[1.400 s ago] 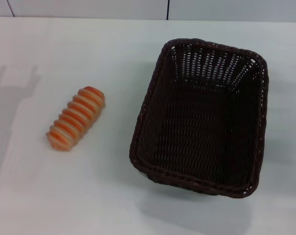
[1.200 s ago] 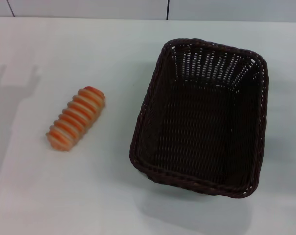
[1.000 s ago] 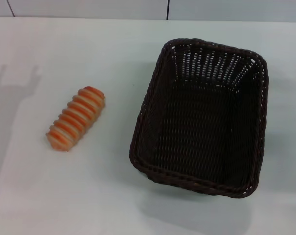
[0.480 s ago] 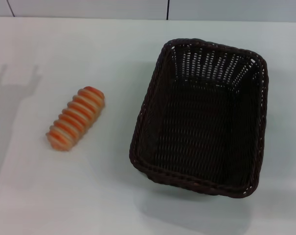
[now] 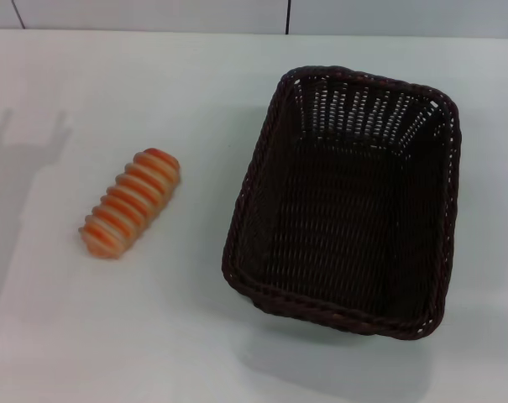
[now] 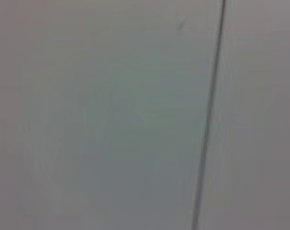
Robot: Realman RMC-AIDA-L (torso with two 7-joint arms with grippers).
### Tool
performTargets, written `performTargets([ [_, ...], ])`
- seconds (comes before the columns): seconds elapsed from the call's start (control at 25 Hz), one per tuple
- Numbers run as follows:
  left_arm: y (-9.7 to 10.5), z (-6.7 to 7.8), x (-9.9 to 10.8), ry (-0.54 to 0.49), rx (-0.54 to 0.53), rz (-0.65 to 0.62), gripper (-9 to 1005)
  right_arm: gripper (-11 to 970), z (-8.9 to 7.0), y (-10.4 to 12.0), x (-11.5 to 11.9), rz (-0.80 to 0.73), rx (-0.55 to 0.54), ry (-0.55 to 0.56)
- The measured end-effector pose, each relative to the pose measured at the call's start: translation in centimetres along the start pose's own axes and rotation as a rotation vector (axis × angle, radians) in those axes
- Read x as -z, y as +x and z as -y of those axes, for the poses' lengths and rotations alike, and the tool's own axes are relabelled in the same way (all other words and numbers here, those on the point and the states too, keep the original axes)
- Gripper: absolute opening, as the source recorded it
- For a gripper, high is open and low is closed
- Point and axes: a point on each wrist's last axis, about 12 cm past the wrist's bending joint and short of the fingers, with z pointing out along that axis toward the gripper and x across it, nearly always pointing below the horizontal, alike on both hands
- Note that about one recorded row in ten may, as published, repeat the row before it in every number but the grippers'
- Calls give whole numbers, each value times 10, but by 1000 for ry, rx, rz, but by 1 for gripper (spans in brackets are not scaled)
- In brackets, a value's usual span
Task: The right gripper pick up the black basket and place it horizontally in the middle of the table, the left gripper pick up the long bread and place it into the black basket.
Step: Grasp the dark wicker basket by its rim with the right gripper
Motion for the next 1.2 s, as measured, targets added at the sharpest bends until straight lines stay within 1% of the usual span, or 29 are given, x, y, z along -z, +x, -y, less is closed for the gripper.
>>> performTargets([
  [0.04, 0, 0, 0, 0, 0, 0, 870, 742, 3, 0, -1, 17, 11, 25],
  [0.08, 0, 0, 0, 0, 0, 0, 870, 742, 9, 3, -2, 57, 36, 88],
  [0.12, 0, 0, 0, 0, 0, -1, 870, 742, 9, 3, -2, 57, 36, 88],
  [0.2, 0, 0, -1, 1, 4, -1, 870, 743, 13, 5, -3, 94, 75, 144],
  [0.24, 0, 1, -2, 3, 7, -1, 870, 743, 15, 5, -3, 129, 118, 191],
  [0.4, 1, 3, -5, 11, 25, 2, 870, 743, 13, -1, -7, 210, 209, 283],
  [0.44, 1, 3, -5, 11, 27, 3, 870, 743, 13, -3, -9, 217, 217, 297],
  [0.56, 1, 5, -6, 19, 32, 3, 870, 743, 15, -5, -17, 200, 180, 303],
  [0.64, 1, 6, -7, 24, 33, 4, 870, 743, 15, -2, -23, 188, 148, 279],
  [0.68, 1, 7, -7, 26, 34, 4, 870, 743, 13, 3, -27, 190, 127, 246],
  [0.72, 1, 7, -8, 28, 34, 4, 870, 743, 13, 3, -27, 190, 127, 246],
  [0.8, 2, 9, -9, 33, 36, 4, 870, 743, 9, 9, -29, 211, 107, 198],
  [0.92, 2, 9, -9, 34, 36, 4, 870, 743, 5, 16, -27, 282, 62, 119],
  [1.04, 1, 10, -10, 36, 38, 8, 871, 743, 5, 23, -22, 351, -17, 11],
  [1.12, 1, 10, -11, 37, 41, 9, 871, 742, 6, 24, -22, 355, -55, -42],
  [1.2, 1, 10, -11, 37, 44, 9, 871, 742, 7, 20, -24, 327, -72, -59],
])
